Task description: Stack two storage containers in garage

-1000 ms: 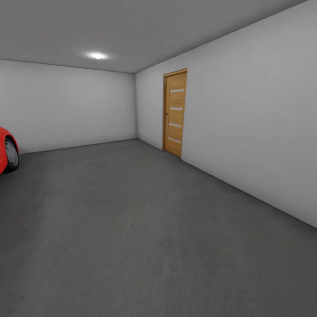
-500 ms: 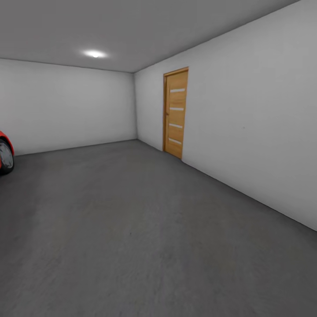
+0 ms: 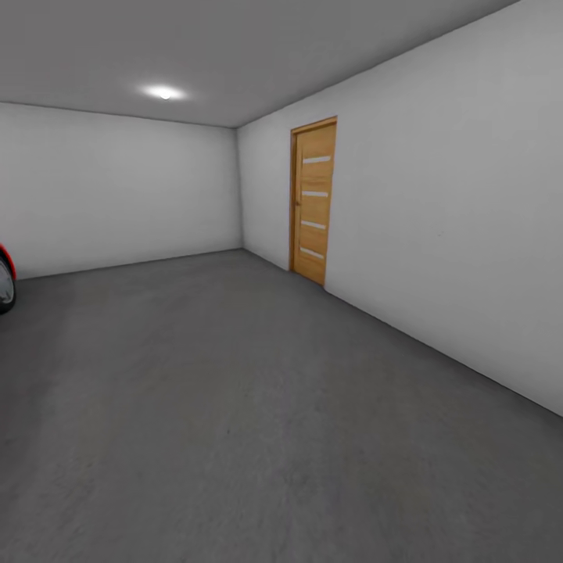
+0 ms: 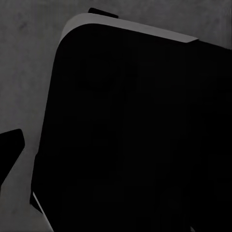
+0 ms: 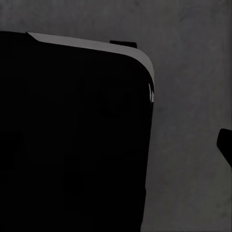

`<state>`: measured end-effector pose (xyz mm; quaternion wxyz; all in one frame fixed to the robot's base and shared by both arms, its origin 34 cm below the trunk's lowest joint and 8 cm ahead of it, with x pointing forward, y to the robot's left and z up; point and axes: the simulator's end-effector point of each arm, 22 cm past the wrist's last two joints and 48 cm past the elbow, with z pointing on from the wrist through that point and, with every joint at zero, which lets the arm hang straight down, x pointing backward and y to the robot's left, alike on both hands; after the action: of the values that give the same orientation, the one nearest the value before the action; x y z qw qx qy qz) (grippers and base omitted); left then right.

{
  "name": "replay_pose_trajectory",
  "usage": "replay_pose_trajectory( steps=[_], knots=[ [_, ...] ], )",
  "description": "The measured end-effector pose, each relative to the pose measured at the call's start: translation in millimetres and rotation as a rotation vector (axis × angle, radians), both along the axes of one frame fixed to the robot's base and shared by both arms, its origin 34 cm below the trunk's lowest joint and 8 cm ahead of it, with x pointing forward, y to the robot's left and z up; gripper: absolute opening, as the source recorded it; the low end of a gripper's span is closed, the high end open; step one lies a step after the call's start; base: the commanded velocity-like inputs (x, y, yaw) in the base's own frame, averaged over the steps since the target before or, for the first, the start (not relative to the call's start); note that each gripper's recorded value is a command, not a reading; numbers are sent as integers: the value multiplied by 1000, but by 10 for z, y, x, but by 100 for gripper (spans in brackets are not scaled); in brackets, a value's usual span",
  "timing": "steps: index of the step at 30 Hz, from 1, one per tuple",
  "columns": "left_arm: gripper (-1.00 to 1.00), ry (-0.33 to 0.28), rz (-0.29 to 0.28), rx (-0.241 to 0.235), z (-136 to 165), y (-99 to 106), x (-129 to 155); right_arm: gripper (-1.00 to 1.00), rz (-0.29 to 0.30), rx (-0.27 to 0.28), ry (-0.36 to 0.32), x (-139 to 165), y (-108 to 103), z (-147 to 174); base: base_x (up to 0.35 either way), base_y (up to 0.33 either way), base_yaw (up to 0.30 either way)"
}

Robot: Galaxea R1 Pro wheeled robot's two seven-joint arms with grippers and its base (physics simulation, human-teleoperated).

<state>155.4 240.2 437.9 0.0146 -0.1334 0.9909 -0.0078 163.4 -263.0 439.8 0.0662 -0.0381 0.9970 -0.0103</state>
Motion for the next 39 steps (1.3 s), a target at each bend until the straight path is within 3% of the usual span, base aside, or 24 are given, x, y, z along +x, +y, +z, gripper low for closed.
replay_pose_trajectory(
  steps=[33,39],
  knots=[
    [100,-1,0,2,0,13,6,100,31,8,-10,30,26,2,322,0,0],
    [100,-1,0,2,0,18,5,100,29,6,-6,23,22,1,322,0,200]
  ],
)
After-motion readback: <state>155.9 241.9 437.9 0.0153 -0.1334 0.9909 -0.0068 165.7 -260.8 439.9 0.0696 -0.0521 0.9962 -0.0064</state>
